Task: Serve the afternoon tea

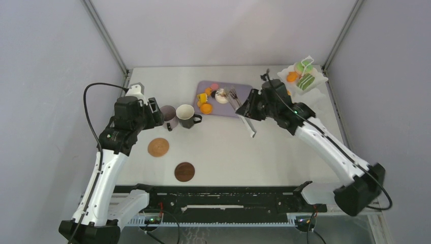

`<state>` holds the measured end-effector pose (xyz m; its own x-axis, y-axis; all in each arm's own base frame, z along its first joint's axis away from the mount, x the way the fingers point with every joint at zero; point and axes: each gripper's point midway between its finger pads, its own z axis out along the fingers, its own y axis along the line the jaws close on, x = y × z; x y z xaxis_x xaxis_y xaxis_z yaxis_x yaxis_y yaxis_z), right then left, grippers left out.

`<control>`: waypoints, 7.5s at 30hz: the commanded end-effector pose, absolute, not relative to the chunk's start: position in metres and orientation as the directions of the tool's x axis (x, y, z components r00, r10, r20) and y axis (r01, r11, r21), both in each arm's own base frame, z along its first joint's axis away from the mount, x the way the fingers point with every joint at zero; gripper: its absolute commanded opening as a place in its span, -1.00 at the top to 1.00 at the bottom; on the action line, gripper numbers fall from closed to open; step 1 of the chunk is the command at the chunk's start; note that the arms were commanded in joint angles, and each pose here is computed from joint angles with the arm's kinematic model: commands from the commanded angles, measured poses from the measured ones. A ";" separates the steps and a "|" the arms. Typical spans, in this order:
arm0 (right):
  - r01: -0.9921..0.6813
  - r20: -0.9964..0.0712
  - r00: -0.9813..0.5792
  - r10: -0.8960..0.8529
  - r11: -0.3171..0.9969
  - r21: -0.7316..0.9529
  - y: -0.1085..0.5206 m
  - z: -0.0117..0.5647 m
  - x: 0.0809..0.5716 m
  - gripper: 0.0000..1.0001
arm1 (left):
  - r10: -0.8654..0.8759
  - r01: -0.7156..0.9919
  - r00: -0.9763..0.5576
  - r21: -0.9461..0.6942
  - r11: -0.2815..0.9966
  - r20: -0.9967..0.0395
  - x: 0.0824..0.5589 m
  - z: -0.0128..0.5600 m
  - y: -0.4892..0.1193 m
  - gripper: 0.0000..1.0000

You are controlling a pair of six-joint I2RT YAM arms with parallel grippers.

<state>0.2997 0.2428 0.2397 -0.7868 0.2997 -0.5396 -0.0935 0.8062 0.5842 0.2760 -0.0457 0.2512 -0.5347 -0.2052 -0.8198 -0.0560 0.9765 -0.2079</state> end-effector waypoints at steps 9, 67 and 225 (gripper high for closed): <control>0.100 -0.600 -0.674 0.431 0.858 0.503 0.117 0.257 0.194 1.00 | -0.215 0.000 -0.506 -0.249 0.968 -0.835 0.270 0.264 -0.054 -0.33; 0.353 -0.582 -0.353 0.733 0.680 0.642 -0.039 0.250 0.344 1.00 | -0.190 -0.008 -0.456 -0.210 0.978 -0.869 0.265 0.272 -0.044 -0.33; -0.362 -0.640 -0.747 -0.180 0.917 0.165 0.257 0.113 0.220 0.83 | -0.272 -0.003 -0.460 -0.305 0.952 -0.845 0.257 0.278 -0.055 -0.33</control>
<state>0.1993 0.2409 0.0457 -0.7669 -0.2159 -0.6043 -0.2961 0.9545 0.0348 0.2565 -0.0588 0.2793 -0.4664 -0.2687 -0.8428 0.0115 0.9508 -0.3095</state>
